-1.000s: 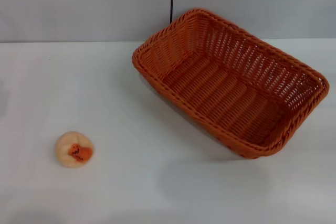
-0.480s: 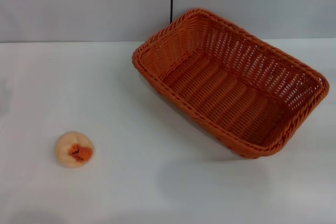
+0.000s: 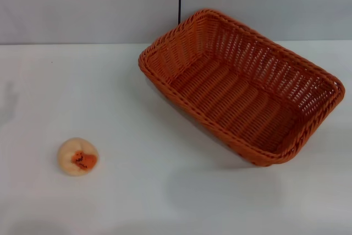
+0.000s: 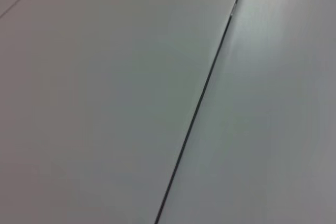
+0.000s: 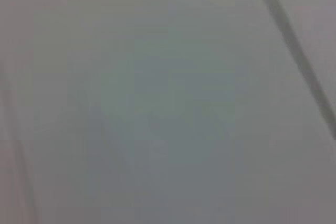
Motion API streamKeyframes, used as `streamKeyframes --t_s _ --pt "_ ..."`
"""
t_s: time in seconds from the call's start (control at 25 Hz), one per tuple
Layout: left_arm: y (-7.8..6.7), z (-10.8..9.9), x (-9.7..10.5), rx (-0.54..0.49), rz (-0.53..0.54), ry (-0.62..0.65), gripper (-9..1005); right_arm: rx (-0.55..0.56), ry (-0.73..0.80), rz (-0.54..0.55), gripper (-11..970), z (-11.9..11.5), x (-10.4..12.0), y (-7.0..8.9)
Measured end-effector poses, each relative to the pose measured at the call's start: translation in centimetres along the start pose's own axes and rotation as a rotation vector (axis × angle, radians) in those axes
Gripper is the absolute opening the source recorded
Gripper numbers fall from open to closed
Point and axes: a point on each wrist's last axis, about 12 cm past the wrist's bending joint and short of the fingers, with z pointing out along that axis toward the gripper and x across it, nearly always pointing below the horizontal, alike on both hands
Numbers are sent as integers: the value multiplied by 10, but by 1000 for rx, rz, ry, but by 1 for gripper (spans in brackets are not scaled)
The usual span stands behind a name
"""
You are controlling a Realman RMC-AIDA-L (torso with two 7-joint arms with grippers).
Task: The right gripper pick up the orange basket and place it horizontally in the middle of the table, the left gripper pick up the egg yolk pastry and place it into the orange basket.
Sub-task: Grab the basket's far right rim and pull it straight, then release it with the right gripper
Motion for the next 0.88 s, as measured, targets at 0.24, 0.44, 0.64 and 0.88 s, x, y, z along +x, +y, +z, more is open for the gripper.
streamKeyframes --t_s 0.24,0.44,0.64,0.88 --pt "0 0 1 34 7 28 809 -118 347 -11 682 35 -56 0" --pt "0 -1 2 49 7 42 810 -166 650 -56 672 76 -90 9" --pt "-1 -4 2 48 4 52 810 -185 954 -125 662 118 -94 22" --pt "-1 -11 1 39 2 74 810 -209 1187 -199 649 150 -76 40"
